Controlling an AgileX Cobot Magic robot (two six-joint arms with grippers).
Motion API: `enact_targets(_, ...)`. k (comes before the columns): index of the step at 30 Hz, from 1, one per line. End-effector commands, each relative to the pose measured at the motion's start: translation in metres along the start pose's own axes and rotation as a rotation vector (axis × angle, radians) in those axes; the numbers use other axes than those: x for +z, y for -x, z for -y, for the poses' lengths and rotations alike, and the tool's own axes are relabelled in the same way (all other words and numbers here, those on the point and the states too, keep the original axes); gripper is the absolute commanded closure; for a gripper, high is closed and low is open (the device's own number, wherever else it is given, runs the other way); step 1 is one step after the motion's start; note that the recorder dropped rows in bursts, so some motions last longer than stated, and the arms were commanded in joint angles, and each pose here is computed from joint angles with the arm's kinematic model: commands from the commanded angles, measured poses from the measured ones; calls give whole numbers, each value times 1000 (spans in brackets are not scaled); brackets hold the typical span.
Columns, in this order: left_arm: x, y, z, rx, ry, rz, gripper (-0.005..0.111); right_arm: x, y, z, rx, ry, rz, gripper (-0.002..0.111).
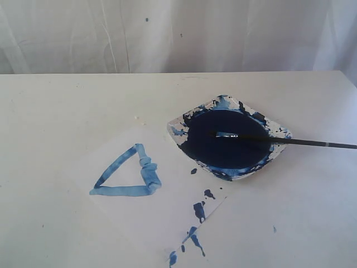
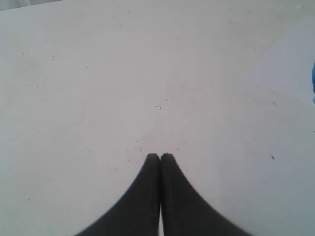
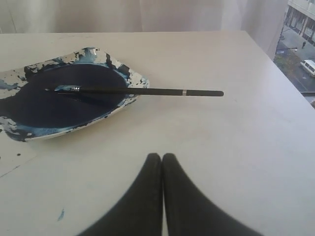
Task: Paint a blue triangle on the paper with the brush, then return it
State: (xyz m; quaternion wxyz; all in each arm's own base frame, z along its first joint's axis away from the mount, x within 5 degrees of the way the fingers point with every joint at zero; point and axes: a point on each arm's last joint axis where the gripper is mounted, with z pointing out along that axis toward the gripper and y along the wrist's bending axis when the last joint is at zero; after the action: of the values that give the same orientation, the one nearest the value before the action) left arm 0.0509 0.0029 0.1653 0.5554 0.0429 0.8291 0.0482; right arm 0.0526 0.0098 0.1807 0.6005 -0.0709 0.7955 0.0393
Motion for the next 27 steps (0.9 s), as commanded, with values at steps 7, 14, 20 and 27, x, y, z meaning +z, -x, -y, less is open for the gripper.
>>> enact_targets(7,0,-1,0,-7,-1,3,107,-1,1,7,37,-71,16,108)
enact_targets(14,0,-1,0,-7,-1,3,107,-1,1,7,37,-71,16,108)
enact_targets(20,0,-1,0,-7,-1,3,107,-1,1,7,40,-71,16,108)
enact_targets(27,0,-1,0,-7,-1,3,107,-1,1,6,42,-71,16,108)
